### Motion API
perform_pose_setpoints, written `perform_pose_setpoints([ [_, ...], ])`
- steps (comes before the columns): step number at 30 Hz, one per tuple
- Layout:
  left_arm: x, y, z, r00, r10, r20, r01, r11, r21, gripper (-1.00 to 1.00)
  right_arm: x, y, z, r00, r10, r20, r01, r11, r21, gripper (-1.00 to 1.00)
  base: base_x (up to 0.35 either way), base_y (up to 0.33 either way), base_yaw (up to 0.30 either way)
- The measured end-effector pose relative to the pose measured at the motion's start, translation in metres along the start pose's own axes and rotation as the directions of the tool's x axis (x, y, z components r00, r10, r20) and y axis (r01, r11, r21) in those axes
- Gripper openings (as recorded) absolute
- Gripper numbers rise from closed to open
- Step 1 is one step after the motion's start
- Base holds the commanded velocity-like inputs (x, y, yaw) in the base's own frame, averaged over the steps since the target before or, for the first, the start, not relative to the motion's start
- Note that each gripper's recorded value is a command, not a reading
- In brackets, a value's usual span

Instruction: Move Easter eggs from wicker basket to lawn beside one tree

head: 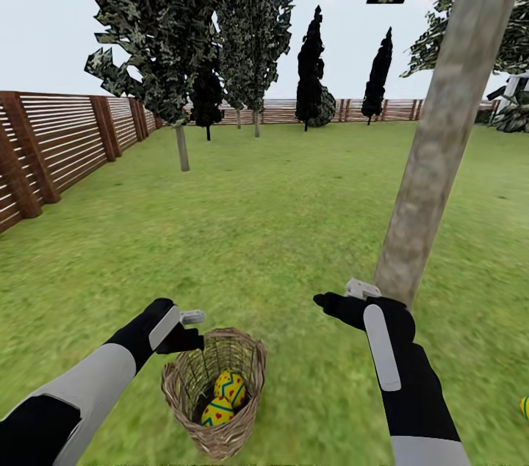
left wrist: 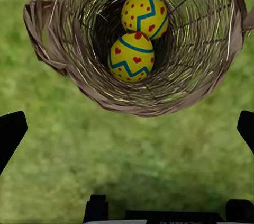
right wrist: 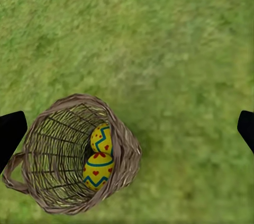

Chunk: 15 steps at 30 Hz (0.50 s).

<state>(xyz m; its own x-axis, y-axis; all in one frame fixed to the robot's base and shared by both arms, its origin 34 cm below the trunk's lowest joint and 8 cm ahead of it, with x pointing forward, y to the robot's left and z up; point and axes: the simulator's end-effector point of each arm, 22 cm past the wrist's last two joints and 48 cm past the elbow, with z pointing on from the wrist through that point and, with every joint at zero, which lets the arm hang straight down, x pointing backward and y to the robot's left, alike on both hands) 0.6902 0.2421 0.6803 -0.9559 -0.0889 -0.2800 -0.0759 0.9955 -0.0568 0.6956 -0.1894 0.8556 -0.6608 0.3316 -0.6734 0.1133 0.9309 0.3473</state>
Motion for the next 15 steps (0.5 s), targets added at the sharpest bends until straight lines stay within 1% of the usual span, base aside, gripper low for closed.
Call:
perform_pose_setpoints([
  [7,0.006,0.001,0.015,1.0,0.001,-0.005,-0.001,1.0,-0.002,1.0,0.011,-0.005,0.01,1.0,0.0,-0.005,0.0,1.0,0.002,1.0,0.0,0.0,0.0],
  [15,0.01,0.002,0.029,1.0,0.001,0.004,-0.001,1.0,-0.004,1.0,0.02,-0.01,0.018,1.0,-0.002,-0.001,0.002,1.0,0.001,1.0,0.0,0.0,0.0],
])
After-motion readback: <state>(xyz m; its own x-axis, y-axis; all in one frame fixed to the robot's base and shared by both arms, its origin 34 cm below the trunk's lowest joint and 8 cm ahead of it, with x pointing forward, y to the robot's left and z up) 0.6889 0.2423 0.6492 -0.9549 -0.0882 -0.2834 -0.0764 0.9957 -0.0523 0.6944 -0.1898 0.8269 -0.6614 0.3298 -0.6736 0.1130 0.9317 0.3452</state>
